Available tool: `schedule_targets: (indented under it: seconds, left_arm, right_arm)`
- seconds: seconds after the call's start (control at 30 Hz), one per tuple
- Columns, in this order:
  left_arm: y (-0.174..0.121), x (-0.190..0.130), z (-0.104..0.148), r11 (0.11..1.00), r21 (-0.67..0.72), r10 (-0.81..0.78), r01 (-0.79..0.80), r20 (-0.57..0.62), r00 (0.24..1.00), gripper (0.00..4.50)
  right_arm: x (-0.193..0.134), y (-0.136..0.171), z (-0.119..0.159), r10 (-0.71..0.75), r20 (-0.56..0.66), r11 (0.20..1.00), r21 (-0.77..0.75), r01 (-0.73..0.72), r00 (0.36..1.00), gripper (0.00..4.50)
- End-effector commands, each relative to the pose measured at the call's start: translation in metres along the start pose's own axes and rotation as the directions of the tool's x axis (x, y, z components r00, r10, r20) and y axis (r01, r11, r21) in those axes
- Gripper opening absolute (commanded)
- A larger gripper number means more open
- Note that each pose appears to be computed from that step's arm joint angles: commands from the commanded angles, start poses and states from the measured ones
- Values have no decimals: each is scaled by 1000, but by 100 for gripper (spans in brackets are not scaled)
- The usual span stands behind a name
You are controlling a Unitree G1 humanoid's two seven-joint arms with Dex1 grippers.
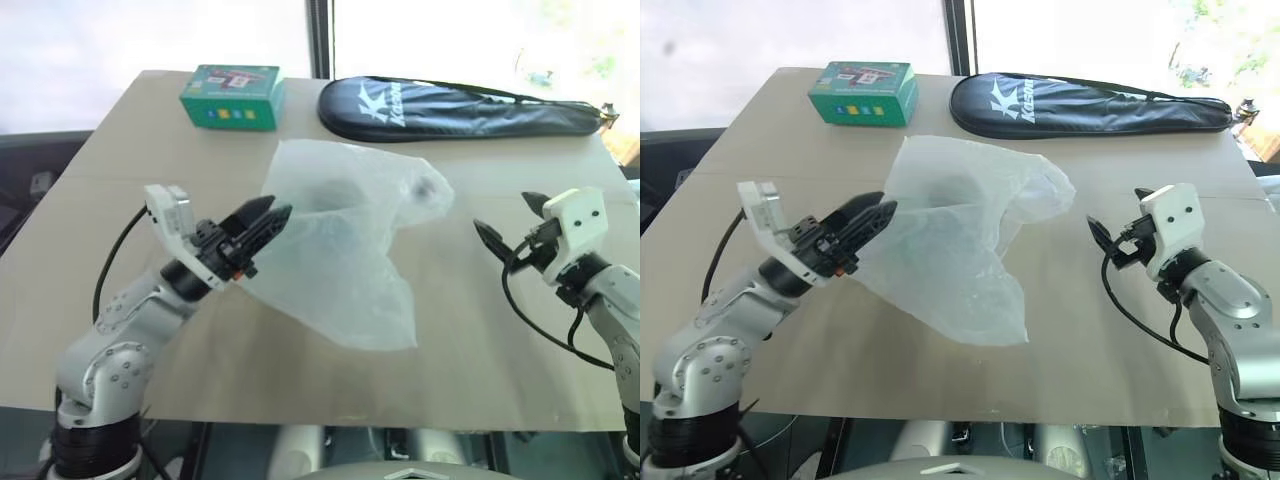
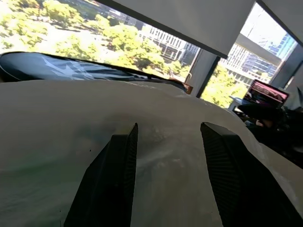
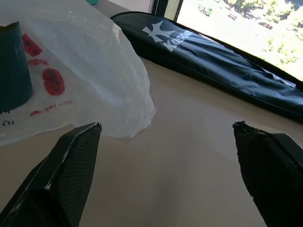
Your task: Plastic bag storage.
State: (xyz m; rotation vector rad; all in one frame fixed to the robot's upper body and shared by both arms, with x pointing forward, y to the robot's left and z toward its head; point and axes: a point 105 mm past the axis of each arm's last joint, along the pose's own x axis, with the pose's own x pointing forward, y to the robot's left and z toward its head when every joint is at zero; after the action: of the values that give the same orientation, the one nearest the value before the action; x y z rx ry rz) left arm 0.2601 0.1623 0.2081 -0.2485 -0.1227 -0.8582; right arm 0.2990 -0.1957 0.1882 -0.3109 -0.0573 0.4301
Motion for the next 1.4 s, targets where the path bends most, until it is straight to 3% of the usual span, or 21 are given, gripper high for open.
schedule_targets:
  seconds: [0.03,0.3,0.43,0.6,0.67,0.77,0.83,0.87,0.9,0.97,1.0,1.07,1.13,1.17,1.2,1.4]
  left_arm:
    - [-28,-7,0,990,-17,-141,141,-33,989,216]
    - [-46,-23,-19,962,-103,-267,254,-144,953,216]
    - [-57,-35,-27,942,-160,-326,296,-212,921,216]
    - [-78,-48,-40,883,-285,-451,373,-300,840,216]
    - [-84,-47,-44,841,-353,-521,411,-320,791,230]
    - [-87,-42,-50,793,-394,-599,465,-360,716,230]
    - [-78,-30,-58,819,-221,-569,529,-428,702,230]
    - [-72,-20,-58,818,-93,-543,568,-451,709,230]
    - [-67,-10,-56,788,45,-529,614,-461,713,230]
    - [-60,2,-54,715,210,-521,667,-476,709,230]
    - [-58,5,-54,686,248,-526,684,-480,702,230]
    - [-56,11,-56,645,287,-540,708,-484,688,284]
    - [-55,14,-60,574,339,-547,745,-519,657,378]
    - [-52,18,-62,547,377,-537,747,-527,659,391]
    - [-52,23,-64,499,423,-530,756,-542,653,444]
    - [-46,34,-89,300,451,-499,840,-677,542,448]
  right_arm:
    - [16,0,4,57,32,997,-46,-56,998,450]
    - [84,15,-11,189,17,980,-61,-187,982,450]
    - [121,11,-8,186,23,982,-34,-185,982,450]
    - [141,5,-8,199,17,979,-43,-199,980,450]
    - [142,7,-6,235,22,971,-40,-234,972,400]
    - [140,11,-4,285,19,957,-56,-284,958,262]
    - [139,13,1,289,28,956,-51,-288,957,160]
    - [138,15,3,292,33,955,-53,-290,956,147]
    - [137,18,6,297,40,954,-54,-295,954,84]
    - [134,25,10,305,50,952,-54,-302,951,7]
    - [133,28,12,306,52,951,-52,-304,950,7]
    - [132,34,12,310,53,950,-48,-307,949,0]
    - [132,36,12,311,49,950,-47,-309,949,0]
    - [132,37,12,310,47,950,-47,-307,950,0]
    - [133,37,12,306,46,951,-47,-304,951,0]
    - [135,37,15,297,47,954,-47,-295,954,0]
